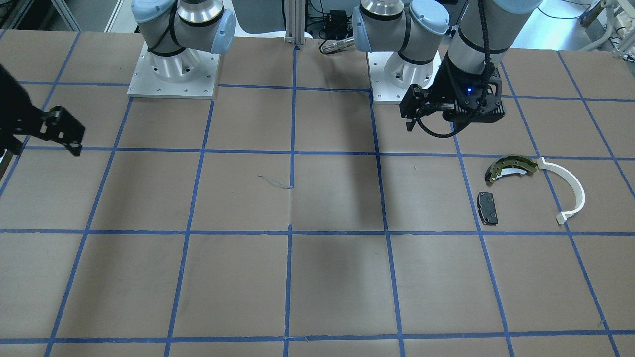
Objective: Place bearing gear from tray to pile
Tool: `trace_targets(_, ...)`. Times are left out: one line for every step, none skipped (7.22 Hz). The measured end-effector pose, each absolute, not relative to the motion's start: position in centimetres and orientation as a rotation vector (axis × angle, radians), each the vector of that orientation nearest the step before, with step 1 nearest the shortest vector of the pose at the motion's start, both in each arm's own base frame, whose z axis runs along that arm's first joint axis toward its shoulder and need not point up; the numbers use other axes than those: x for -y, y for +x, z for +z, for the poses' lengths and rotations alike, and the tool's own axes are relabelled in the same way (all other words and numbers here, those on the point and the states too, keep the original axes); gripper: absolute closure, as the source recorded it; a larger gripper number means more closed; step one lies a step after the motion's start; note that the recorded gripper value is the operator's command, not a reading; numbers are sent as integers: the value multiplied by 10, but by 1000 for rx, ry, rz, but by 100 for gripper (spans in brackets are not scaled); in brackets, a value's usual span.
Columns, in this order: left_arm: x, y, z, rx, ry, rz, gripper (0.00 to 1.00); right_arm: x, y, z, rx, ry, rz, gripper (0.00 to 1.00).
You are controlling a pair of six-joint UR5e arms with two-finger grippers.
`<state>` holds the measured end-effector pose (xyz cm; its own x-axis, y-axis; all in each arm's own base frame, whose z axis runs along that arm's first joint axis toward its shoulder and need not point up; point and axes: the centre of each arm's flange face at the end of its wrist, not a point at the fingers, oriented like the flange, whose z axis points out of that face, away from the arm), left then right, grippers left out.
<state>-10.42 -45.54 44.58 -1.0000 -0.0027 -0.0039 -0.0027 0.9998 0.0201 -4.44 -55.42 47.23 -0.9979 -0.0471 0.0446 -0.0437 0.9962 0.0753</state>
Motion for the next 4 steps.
trace_targets(456, -104, 446, -3138, -4, 32, 0, 560, -96, 456, 3100, 155, -135, 0)
trace_targets(456, -104, 445, -3138, -4, 34, 0, 564, -148, 437, 3104, 239, -140, 0)
trace_targets(456, -104, 445, -3138, -4, 34, 0, 566, -211, 411, 3105, 321, -135, 0)
trace_targets(456, -104, 446, -3138, -4, 32, 0, 561, -276, 381, 3101, 389, -123, 0)
